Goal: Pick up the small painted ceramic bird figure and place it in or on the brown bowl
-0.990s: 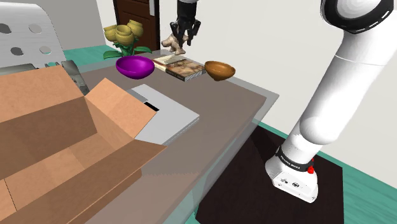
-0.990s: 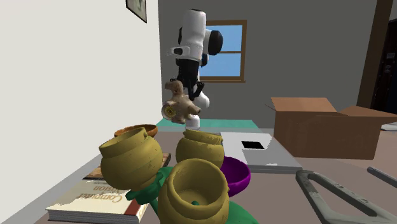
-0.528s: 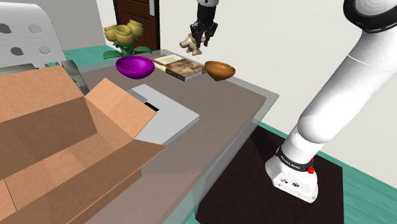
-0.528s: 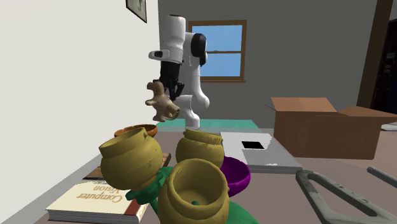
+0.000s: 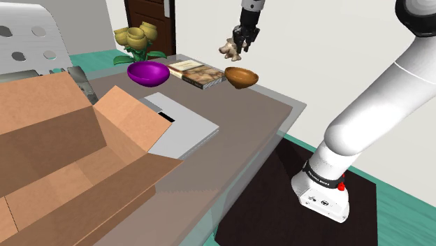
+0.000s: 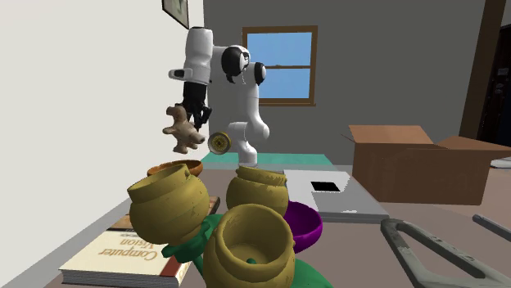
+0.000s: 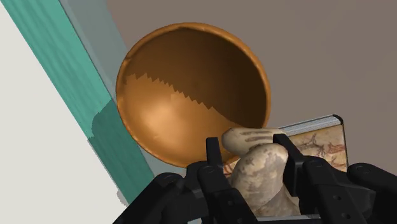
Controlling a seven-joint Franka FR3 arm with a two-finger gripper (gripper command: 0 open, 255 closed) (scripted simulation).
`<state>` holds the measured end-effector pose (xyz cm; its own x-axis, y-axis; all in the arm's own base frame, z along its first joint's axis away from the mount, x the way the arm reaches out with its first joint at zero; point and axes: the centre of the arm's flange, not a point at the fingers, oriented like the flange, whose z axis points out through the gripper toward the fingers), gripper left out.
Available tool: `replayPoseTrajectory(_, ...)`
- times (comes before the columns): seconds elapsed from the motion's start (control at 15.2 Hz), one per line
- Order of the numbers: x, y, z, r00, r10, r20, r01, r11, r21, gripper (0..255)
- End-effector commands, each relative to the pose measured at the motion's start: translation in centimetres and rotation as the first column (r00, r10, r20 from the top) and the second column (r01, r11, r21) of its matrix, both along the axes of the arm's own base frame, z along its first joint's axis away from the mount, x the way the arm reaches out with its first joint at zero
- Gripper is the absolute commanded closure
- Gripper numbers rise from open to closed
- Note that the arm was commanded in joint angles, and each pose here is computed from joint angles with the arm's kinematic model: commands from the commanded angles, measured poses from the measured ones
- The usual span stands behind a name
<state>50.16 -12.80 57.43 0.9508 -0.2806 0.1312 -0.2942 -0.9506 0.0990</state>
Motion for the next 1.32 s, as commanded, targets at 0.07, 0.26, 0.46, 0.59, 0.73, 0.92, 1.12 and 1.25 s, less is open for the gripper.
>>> replayPoseTrajectory(0.07,-1.8,-3.3,-0.3,1.0,0.002,0.001,-0.002,1.0,0.0,255)
replayPoseTrajectory(0.26,-2.6,-4.8,-1.4,1.0,0.002,0.001,-0.002,1.0,0.0,255)
replayPoseTrajectory(0.46,-2.6,-4.8,-3.0,1.0,0.002,0.001,-0.002,1.0,0.0,255)
replayPoseTrajectory(0.59,-2.6,-4.8,-4.1,1.0,0.002,0.001,-0.002,1.0,0.0,255)
replayPoseTrajectory(0.73,-2.6,-4.8,-5.1,1.0,0.002,0.001,-0.002,1.0,0.0,255)
replayPoseTrajectory(0.92,-2.6,-4.8,-6.1,1.0,0.002,0.001,-0.002,1.0,0.0,255)
replayPoseTrajectory(1.12,-2.6,-4.8,-6.1,1.0,0.002,0.001,-0.002,1.0,0.0,255)
replayPoseTrajectory(1.25,-2.6,-4.8,-6.1,1.0,0.002,0.001,-0.002,1.0,0.0,255)
